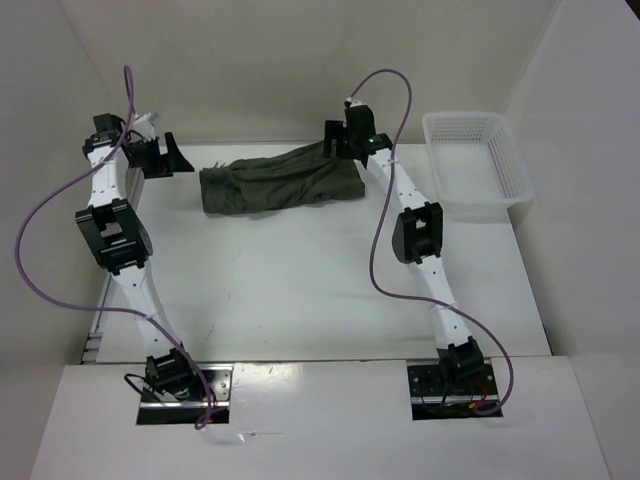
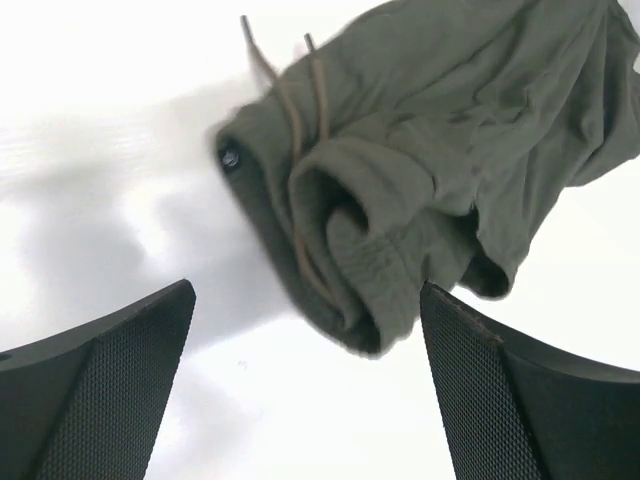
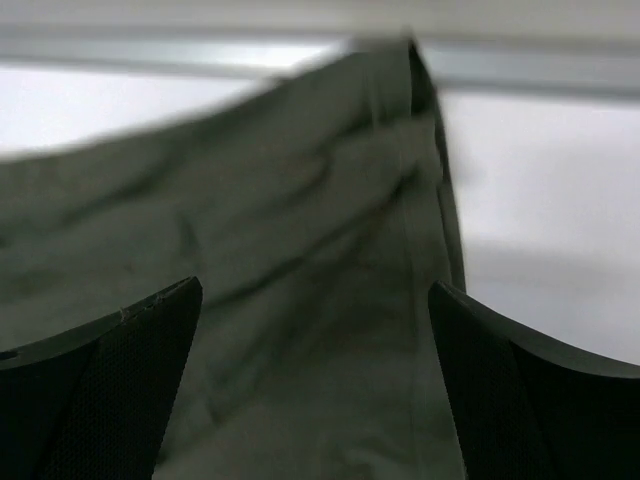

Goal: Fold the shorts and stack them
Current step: Fold the shorts

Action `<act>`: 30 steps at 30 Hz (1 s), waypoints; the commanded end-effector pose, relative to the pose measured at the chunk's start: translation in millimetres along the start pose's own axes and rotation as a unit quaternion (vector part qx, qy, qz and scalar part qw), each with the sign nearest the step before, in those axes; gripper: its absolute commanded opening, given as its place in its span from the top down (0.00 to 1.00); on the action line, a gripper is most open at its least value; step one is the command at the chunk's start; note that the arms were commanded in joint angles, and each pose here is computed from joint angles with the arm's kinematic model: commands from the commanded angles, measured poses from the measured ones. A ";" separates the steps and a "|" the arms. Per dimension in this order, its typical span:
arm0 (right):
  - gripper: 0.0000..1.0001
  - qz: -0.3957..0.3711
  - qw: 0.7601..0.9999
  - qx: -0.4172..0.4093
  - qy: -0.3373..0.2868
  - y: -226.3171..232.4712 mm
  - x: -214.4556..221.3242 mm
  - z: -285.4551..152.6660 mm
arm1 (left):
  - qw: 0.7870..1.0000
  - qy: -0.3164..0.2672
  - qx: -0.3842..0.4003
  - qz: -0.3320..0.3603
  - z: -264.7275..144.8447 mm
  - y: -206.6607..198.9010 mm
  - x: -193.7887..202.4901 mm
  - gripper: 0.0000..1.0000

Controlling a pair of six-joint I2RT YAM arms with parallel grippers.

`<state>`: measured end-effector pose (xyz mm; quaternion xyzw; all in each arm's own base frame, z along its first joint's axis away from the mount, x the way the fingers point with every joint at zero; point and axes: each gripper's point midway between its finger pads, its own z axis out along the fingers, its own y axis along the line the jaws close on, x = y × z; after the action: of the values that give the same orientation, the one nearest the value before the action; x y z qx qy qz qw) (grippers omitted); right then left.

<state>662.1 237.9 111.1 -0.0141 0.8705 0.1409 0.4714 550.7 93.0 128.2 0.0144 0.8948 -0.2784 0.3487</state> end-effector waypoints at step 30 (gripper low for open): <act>0.96 0.032 0.976 -0.034 0.212 -17.5 112.0 -55.5 | 0.988 0.146 -0.023 -0.047 66.5 -23.6 129.4 0.58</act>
<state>573.2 220.6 25.0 -0.0248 0.9430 0.1760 0.2813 499.4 26.7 36.0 -0.0031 0.9404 -0.2533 0.2268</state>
